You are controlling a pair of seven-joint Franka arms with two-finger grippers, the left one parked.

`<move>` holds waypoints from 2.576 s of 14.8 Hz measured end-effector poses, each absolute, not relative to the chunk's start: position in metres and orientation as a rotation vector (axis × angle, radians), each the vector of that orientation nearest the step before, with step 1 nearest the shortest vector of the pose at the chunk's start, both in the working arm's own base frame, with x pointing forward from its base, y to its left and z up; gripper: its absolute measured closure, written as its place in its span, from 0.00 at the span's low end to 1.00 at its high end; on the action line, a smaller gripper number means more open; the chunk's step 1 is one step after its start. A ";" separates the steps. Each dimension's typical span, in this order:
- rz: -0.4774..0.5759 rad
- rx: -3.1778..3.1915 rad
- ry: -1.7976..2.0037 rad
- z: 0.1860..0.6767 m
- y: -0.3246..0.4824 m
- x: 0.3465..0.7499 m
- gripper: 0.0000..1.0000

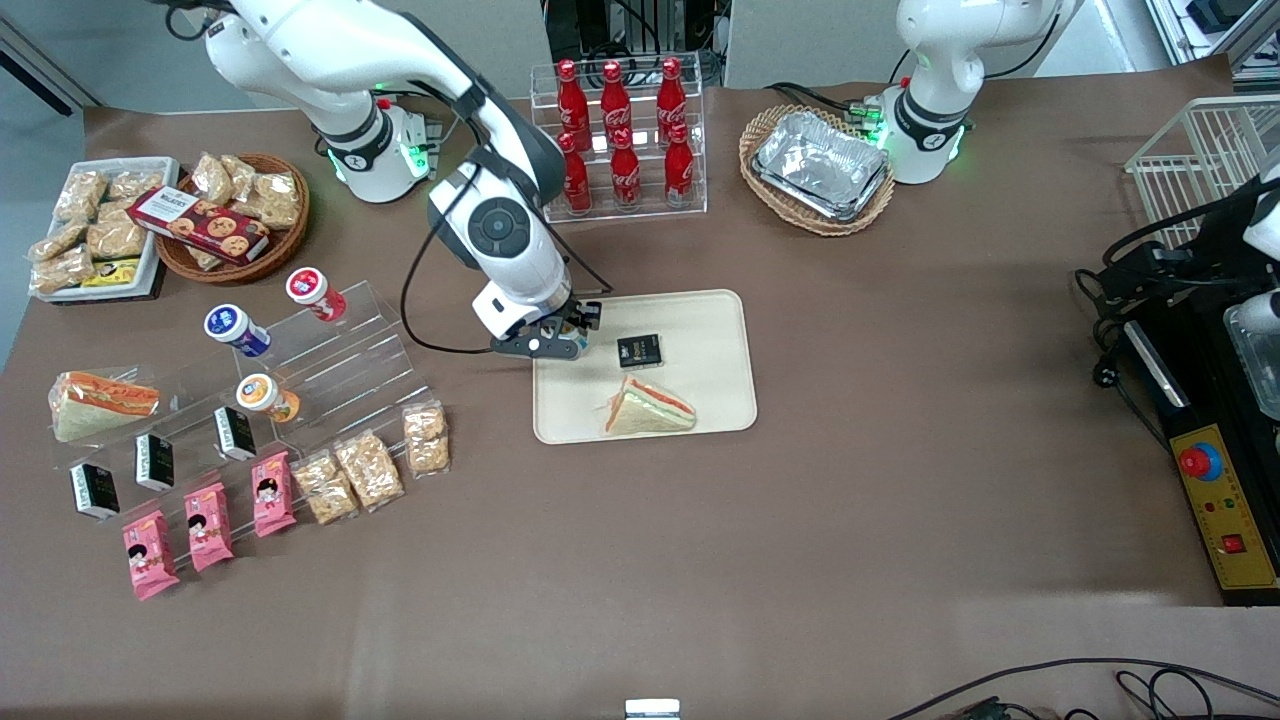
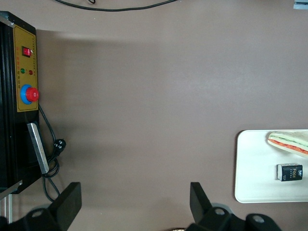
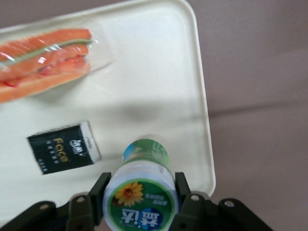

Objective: Place green gum on tray

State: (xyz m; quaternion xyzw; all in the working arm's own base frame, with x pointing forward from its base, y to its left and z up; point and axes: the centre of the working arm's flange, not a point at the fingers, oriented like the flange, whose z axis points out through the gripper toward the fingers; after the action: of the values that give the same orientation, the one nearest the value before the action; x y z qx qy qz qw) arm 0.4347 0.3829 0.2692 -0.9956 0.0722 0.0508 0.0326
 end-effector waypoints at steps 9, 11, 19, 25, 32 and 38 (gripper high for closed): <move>0.159 -3.068 0.178 0.223 0.384 0.412 0.22; 0.163 -3.069 0.181 0.222 0.384 0.412 0.06; 0.117 -3.089 0.215 0.282 0.375 0.434 0.00; 0.036 -3.125 0.317 0.440 0.320 0.480 0.00; 0.035 -3.146 0.239 0.545 0.122 0.562 0.00; -0.079 -3.146 0.216 0.588 -0.016 0.571 0.00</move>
State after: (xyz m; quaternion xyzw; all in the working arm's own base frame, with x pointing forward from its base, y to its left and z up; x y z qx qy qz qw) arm 0.5706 -0.0163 0.5876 -0.9973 0.0685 -0.0250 -0.0064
